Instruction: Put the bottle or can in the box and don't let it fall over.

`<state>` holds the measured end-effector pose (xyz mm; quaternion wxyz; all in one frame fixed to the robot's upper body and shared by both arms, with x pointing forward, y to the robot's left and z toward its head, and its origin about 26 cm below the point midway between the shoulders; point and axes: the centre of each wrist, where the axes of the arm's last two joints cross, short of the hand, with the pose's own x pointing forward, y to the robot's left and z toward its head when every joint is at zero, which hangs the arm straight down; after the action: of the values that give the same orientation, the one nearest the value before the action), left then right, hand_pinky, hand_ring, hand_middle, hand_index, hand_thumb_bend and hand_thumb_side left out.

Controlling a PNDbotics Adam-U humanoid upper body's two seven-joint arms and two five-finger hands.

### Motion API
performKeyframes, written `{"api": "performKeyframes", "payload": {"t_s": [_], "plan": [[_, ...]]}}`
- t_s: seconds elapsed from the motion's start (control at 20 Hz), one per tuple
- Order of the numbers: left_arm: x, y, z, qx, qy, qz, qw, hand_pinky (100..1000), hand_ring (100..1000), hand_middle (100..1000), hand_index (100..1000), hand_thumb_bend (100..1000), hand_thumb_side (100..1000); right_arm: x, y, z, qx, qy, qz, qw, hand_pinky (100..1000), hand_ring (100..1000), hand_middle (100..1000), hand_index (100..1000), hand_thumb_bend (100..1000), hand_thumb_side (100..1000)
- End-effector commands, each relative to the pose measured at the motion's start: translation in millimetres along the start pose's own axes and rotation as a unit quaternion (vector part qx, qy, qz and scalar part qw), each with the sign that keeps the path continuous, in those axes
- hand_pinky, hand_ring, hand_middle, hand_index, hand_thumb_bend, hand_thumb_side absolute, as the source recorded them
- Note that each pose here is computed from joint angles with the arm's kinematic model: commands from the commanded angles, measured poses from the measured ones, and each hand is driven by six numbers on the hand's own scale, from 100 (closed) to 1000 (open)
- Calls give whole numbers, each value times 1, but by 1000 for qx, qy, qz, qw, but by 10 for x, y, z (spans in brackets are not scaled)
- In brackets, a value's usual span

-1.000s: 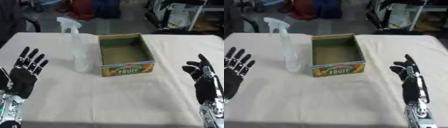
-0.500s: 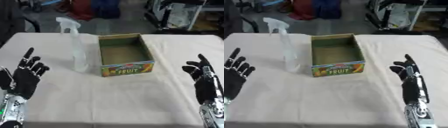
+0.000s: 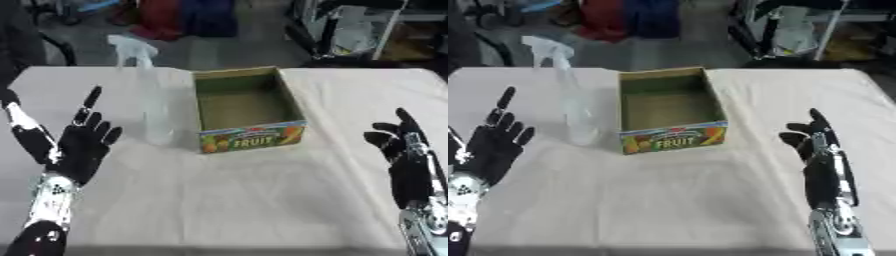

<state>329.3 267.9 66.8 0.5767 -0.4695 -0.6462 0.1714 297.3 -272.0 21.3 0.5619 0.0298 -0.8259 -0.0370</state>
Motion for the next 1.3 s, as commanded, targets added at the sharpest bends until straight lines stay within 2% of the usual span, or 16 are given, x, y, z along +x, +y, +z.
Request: {"api": "performKeyframes", "payload": {"t_s": [0.05,0.15,0.2,0.55,0.95,1.3], "plan": [[55,-38,-104,-5,-7,30,1000,189,100,102,953,835,1000,46,14,-47,6,-11,-2,1000,778,651,647,961,100,757],[40,-41,-156,-1,-6,45,999,102,100,116,964,835,1000,45,17,-47,6,-11,-2,1000,777,651,647,961,100,757],[31,-40,-179,1,-5,52,999,100,100,118,967,836,1000,45,19,-47,7,-11,-2,1000,778,651,647,961,100,757],[-29,-33,-320,18,9,83,996,100,100,135,981,836,1000,43,26,-46,8,-10,-3,1000,778,651,647,961,100,758],[-15,-57,-490,43,14,77,996,108,100,187,1000,842,1000,42,38,-46,10,-10,-5,1000,778,651,647,961,100,757],[72,-217,-652,8,-6,65,998,168,100,225,1000,827,1000,39,47,-46,12,-10,-6,1000,778,651,647,961,100,756]]}}
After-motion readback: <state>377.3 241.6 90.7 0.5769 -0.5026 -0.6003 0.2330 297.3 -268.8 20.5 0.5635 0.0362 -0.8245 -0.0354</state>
